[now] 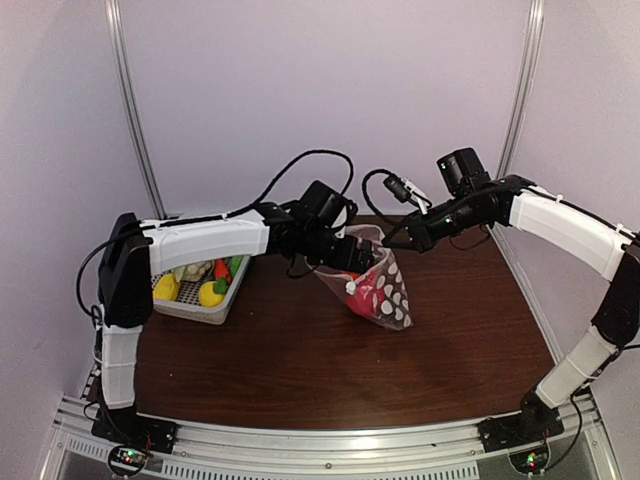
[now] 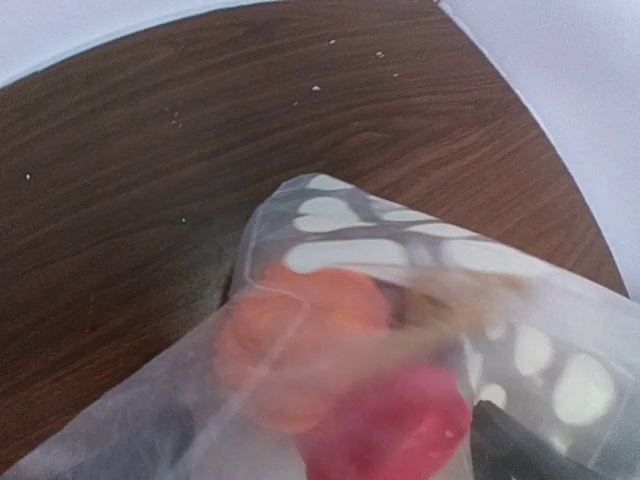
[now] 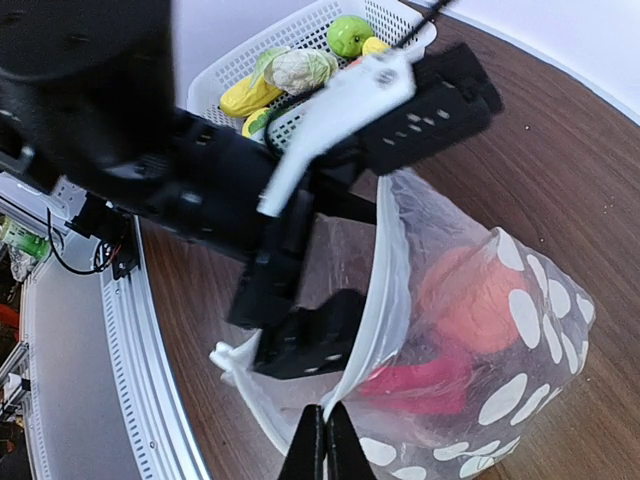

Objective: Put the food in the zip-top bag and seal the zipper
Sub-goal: Place the fake vegetable in the zipper food storage bag, then pick up the fake vegetable from the bin.

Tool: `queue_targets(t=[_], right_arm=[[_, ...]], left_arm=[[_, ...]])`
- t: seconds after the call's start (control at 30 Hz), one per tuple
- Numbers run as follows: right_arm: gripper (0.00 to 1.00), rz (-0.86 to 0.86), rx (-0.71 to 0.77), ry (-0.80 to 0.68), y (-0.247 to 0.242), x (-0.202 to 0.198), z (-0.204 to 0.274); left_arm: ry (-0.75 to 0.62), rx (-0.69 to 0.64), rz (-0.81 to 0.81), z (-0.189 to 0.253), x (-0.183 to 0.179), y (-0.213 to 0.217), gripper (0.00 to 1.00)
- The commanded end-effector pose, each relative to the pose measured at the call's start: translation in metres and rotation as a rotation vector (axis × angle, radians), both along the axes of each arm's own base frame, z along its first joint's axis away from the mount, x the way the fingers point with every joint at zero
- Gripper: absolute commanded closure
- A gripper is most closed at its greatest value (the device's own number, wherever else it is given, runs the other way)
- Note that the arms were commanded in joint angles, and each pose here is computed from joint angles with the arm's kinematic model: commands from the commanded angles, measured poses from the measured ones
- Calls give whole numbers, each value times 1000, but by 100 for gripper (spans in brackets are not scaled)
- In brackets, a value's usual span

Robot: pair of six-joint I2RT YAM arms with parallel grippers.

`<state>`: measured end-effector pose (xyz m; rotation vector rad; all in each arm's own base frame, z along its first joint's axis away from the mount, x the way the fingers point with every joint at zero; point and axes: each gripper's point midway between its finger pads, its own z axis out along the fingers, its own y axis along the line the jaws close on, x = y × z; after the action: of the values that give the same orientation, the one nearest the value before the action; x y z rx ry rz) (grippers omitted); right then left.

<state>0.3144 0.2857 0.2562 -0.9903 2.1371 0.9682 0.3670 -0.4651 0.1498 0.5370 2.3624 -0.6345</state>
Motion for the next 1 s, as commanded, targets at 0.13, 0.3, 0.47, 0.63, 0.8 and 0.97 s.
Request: queue_targets(t=[0.13, 0.3, 0.47, 0.63, 0.8, 0.97], right_arm=[[100, -16, 38, -35, -4, 9, 21], [100, -31, 13, -63, -10, 11, 16], [100, -35, 1, -85, -13, 9, 12], [100, -27, 4, -86, -13, 7, 11], [100, -20, 6, -70, -11, 7, 6], [100, -19, 4, -61, -12, 5, 1]], left_arm=[[-247, -228, -134, 167, -48, 23, 2], [-282, -70, -13, 159, -56, 88, 2], [-150, 228, 353, 85, -33, 223, 2], [-38, 261, 582, 35, -26, 328, 3], [-22, 340, 661, 13, -4, 371, 2], [77, 405, 584, -19, 8, 373, 7]])
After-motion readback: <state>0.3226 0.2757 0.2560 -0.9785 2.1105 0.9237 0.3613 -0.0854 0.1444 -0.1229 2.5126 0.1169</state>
